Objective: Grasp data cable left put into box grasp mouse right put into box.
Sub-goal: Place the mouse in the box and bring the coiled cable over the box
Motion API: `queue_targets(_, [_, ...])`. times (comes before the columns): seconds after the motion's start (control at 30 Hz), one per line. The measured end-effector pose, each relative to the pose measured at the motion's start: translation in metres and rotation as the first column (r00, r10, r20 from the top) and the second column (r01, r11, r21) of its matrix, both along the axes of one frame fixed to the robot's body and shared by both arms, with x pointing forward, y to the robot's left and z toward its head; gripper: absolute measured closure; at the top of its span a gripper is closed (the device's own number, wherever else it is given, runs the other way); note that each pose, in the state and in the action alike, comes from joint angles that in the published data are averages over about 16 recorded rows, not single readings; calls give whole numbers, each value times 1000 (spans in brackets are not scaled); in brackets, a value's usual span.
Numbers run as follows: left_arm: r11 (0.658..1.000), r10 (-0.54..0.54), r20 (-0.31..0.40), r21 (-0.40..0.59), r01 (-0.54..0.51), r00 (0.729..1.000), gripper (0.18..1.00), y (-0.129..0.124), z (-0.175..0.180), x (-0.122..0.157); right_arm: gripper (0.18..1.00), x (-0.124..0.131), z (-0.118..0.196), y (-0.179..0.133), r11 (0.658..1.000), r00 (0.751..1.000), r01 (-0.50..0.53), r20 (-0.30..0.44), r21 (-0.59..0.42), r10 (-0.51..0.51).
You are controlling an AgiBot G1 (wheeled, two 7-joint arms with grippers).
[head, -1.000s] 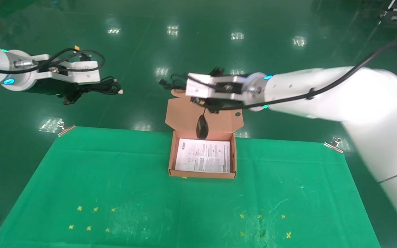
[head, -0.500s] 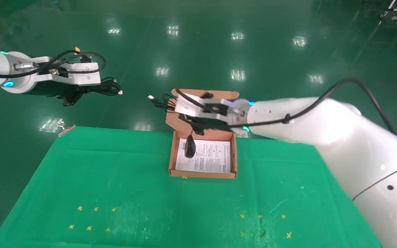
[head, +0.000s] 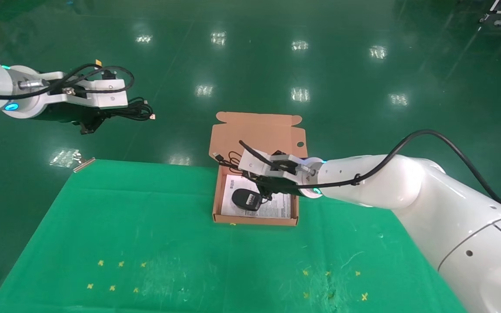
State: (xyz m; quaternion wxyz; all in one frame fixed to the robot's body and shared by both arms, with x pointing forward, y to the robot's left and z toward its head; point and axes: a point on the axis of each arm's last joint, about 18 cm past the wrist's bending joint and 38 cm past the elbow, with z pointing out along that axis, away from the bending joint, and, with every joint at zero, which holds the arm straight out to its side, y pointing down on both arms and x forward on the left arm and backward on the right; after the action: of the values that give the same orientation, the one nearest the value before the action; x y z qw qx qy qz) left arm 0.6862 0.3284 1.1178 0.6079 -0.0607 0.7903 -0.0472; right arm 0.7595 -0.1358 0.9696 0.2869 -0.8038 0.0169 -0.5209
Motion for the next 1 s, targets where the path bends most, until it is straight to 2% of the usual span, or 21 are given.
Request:
queue_targets(0.23, [1000, -7, -4, 3, 7, 1000, 958, -3, -2, 1, 912, -1, 1, -4, 1000, 1000, 1, 7, 5, -1])
queue_targets(0.47, [998, -66, -23, 10, 66, 998, 959, -24, -17, 11, 837, -3, 16, -24, 1000, 999, 15, 47, 21, -16])
queue_targets(0.73, [982, -186, -37, 10, 187, 982, 959, -74, -49, 36, 699, -10, 47, -75, 997, 990, 75, 120, 32, -78])
queue_targets(1.0, [952, -305, -40, 2, 305, 951, 959, -135, -88, 63, 494, -29, 73, -133, 989, 973, 146, 176, 22, -147])
